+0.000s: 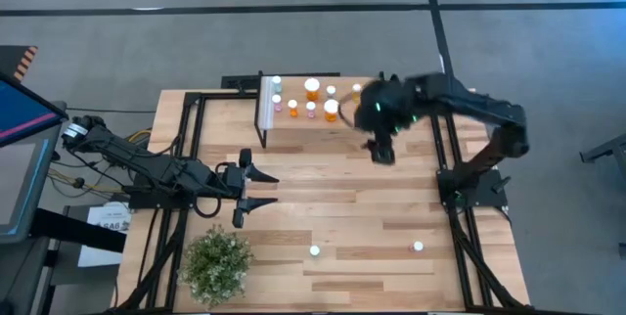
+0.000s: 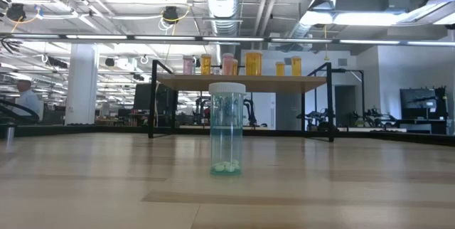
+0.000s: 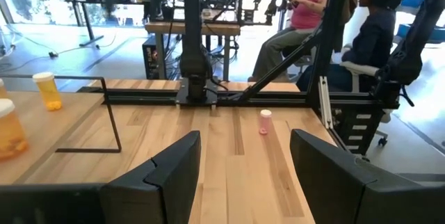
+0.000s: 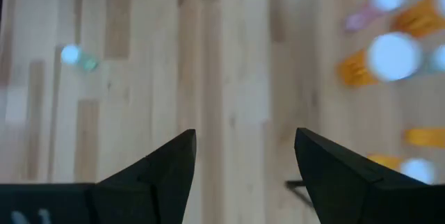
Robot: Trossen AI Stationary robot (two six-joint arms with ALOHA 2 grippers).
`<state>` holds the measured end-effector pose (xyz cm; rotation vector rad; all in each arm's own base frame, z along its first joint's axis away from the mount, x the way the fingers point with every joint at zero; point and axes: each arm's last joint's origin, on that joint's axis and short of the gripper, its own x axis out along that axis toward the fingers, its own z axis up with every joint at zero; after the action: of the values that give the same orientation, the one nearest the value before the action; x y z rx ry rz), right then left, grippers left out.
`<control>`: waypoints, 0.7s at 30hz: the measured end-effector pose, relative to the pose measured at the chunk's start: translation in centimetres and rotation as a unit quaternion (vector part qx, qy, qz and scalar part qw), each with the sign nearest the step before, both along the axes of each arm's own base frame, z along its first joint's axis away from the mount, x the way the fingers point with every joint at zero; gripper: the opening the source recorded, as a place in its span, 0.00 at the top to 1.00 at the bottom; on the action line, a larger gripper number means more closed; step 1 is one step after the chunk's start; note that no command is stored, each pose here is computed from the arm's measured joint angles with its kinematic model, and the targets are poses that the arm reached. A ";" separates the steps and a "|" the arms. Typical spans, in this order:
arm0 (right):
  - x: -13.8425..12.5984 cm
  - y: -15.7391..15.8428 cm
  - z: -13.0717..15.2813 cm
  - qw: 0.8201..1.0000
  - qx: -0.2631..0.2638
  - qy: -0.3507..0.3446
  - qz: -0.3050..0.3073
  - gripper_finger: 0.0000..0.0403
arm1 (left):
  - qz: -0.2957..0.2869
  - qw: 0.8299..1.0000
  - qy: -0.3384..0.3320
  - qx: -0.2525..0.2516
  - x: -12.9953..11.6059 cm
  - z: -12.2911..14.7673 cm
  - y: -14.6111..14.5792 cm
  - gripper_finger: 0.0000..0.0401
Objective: Pick and place medicine bottles onto shelf by color
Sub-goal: Put the pink pill bottle on the shelf
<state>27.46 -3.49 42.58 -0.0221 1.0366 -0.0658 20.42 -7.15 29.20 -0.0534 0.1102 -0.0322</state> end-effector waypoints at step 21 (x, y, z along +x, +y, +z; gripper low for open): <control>-8.1 16.3 -13.7 0.986 0.044 0.161 -0.022 0.34 | 0.001 1.000 0.000 -0.004 0.0 0.0 0.0 0.48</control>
<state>19.34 12.80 28.89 0.0734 1.3629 -0.0577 20.42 -7.15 29.21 -0.0613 0.1095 -0.0303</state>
